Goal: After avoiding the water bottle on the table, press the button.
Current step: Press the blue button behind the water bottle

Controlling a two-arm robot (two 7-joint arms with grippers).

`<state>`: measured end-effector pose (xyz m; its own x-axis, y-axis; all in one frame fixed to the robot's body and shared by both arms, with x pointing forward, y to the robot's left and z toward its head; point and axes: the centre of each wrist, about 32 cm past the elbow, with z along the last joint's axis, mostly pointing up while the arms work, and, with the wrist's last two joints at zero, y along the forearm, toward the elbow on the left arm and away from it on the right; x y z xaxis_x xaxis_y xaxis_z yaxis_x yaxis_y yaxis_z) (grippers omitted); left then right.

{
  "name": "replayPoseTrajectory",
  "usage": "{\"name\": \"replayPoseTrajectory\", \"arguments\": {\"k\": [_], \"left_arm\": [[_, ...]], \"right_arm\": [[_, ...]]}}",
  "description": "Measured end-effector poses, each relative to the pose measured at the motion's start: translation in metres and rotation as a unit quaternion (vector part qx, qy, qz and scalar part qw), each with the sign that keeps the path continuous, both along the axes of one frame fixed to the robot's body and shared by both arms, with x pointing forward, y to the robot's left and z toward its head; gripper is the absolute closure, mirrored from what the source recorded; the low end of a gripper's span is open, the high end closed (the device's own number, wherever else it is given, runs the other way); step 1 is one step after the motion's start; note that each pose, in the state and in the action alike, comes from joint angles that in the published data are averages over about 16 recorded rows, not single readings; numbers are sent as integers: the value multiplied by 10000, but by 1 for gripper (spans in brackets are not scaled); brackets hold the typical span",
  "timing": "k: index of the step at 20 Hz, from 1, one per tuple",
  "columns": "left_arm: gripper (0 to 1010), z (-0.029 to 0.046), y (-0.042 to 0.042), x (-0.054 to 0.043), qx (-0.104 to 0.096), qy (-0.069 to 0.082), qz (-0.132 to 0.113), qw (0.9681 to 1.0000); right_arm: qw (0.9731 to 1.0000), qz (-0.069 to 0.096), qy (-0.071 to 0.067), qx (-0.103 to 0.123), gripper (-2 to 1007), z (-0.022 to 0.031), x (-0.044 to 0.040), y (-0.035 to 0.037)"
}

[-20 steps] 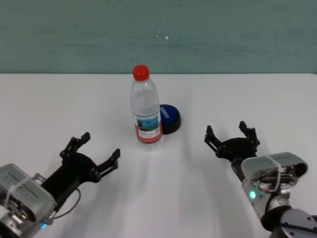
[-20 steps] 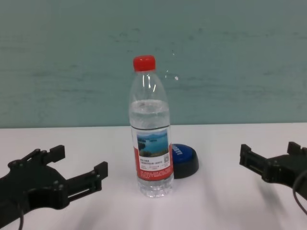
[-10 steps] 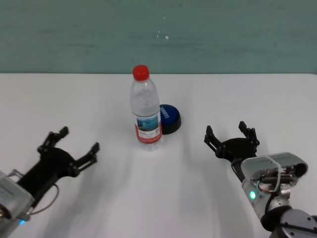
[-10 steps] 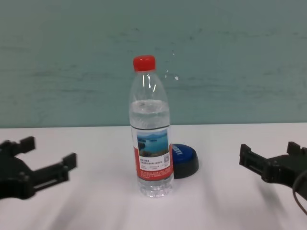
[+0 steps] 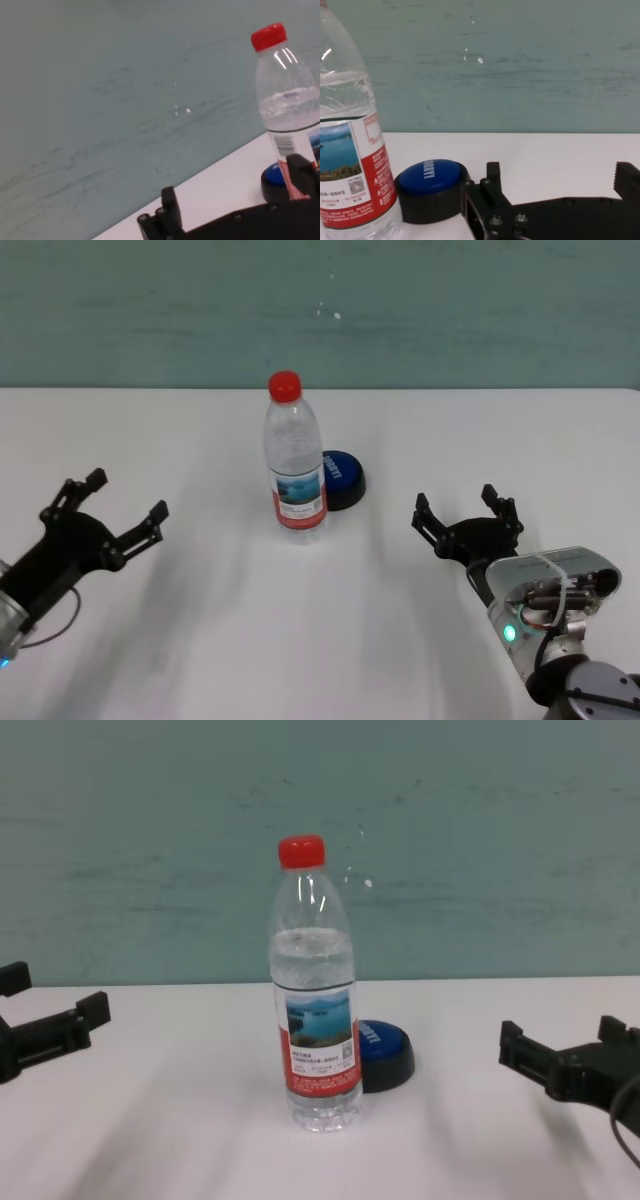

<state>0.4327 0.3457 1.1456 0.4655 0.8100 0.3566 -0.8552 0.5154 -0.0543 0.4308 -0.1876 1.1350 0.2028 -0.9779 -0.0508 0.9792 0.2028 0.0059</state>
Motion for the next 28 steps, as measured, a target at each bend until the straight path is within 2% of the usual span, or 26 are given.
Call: {"name": "replayPoseTrajectory", "arguments": {"k": [6, 11, 16, 28], "left_arm": [[10, 20, 97, 177, -22, -24, -32, 10000], [10, 18, 108, 344, -33, -6, -75, 10000], [10, 9, 65, 523, -30, 29, -154, 9999], [10, -47, -111, 1004, 2, 159, -342, 9993]], "right_arm": [[10000, 0, 0, 0, 1, 0, 0, 0], [10000, 0, 0, 0, 1, 0, 0, 0], [10000, 0, 0, 0, 1, 0, 0, 0], [10000, 0, 0, 0, 1, 0, 0, 0]]}}
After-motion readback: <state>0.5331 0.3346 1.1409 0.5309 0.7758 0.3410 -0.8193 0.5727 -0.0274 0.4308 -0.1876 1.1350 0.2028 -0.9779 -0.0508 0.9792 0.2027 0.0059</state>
